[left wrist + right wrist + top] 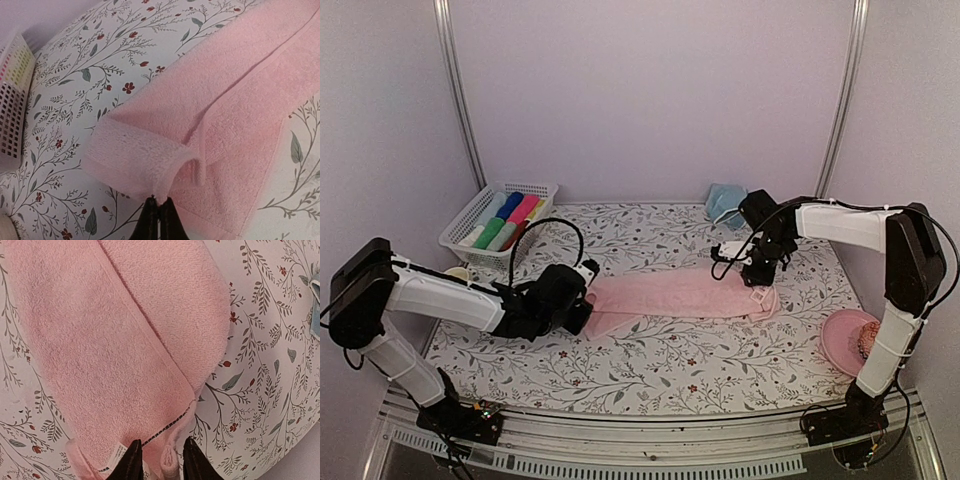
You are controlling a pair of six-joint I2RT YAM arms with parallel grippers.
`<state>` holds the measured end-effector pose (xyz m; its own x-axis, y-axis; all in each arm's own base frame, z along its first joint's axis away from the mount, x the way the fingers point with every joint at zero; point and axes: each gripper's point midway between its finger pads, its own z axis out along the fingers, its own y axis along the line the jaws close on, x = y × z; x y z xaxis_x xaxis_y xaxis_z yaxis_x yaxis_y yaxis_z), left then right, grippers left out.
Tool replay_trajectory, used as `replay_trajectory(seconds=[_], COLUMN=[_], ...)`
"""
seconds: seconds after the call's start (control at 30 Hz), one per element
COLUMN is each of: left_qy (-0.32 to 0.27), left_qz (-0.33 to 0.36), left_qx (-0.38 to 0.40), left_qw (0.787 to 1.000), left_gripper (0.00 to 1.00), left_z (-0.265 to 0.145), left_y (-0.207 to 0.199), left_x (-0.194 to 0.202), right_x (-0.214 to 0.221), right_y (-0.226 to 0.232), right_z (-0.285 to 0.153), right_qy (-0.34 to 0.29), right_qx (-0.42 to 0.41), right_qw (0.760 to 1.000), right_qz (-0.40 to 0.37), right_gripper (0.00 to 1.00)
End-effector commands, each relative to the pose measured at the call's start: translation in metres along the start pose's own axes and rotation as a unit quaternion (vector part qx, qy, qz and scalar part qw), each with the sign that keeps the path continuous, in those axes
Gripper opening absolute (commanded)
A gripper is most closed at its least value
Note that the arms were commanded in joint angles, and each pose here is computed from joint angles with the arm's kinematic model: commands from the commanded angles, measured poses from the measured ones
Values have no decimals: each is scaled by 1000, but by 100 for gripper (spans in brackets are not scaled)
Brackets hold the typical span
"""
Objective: Roll the towels
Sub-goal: Pick up the towel from the center of the board.
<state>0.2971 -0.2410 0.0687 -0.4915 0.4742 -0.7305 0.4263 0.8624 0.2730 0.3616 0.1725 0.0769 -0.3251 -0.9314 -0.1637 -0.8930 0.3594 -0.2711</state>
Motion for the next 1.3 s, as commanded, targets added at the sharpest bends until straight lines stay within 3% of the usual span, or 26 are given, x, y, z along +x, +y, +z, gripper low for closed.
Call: replay_trajectory(seconds=[0.0,0.17,0.4,0.7,0.93,1.1,1.27], left_qy=[-14,-13,-11,-15,-57,-112,-156], left_qz=[3,4,5,7,-9,-35,-52], left_qx=[3,2,1,4,-15,-43,-84], left_qw=[1000,1000,1000,1000,998,992,983], left_gripper=[0,0,0,0,0,0,0], left_z=[-1,0,1,-1,-29,-61,-94], left_y=[-8,-8,-9,-9,12,42,75], left_x=[-11,-10,-9,-13,-59,-100,-128], right_x=[-11,-11,-14,-21,-35,-27,-23], right_y=[-8,-8,-11,-22,-80,-126,-119], right_z=[-10,-8,-13,-29,-100,-164,-235], right_qy=[-18,-17,-25,-45,-146,-230,-333], right_qx=[10,8,14,39,129,201,242], right_qw=[1000,1000,1000,998,978,943,903], right_qz=[8,9,12,17,78,137,121], right_gripper=[25,20,4,2,2,2,2])
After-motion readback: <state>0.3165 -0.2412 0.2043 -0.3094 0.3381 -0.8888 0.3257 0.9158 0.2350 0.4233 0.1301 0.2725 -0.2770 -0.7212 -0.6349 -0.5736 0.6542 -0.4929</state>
